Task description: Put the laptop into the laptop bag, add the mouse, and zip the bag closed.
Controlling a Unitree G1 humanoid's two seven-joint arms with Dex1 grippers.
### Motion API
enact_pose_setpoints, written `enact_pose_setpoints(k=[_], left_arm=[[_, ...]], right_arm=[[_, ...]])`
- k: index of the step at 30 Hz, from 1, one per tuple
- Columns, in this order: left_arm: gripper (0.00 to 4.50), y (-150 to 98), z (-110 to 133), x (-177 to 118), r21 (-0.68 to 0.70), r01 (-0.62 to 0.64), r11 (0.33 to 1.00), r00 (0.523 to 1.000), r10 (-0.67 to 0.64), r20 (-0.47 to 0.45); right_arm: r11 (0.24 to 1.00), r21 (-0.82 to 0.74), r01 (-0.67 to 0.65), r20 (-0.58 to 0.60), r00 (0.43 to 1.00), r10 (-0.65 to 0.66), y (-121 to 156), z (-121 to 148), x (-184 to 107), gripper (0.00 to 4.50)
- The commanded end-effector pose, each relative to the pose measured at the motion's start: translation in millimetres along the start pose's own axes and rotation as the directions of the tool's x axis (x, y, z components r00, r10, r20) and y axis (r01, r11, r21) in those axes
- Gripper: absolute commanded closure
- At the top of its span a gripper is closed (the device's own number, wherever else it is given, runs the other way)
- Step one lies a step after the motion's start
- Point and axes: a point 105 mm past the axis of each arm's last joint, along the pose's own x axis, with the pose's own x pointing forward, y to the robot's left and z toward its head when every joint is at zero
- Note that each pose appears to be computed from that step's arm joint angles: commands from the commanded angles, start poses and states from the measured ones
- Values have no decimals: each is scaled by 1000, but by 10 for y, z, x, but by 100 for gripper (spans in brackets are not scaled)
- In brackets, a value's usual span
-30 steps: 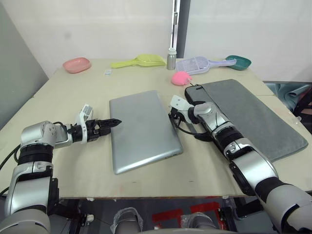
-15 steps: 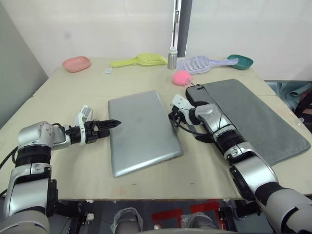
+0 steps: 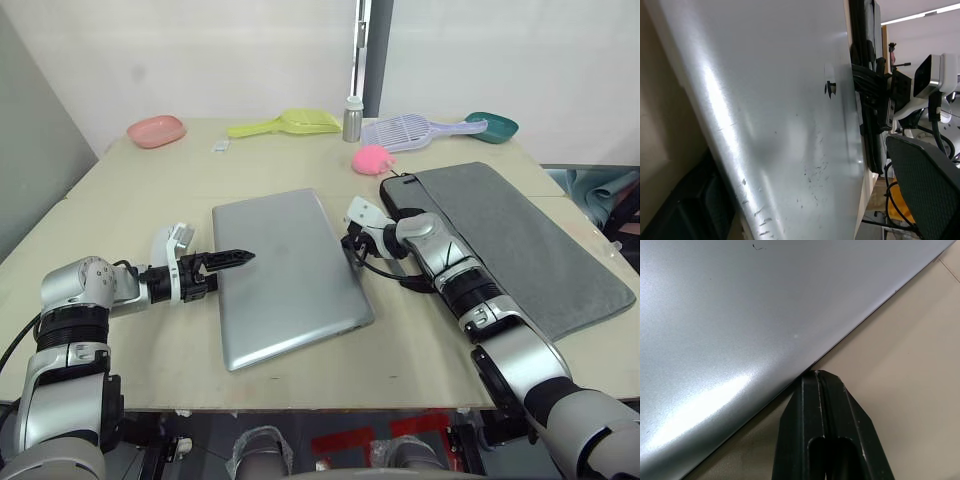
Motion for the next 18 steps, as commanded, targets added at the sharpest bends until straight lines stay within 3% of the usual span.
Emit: enact_pose_setpoints(k=[1, 12, 18], left_arm=[[25, -14, -112, 99, -24, 23, 999, 999, -24, -47], [394, -102, 52, 45, 15, 34, 999, 999, -34, 6], [412, -230, 187, 26, 62, 53, 997, 998, -55, 33]], right_arm=[[996, -40, -77, 43, 996, 79, 175, 171, 103, 449], [999, -34, -4, 36, 999, 5, -65, 158, -20, 450], [999, -19, 28, 97, 995, -26, -226, 332, -185, 450]])
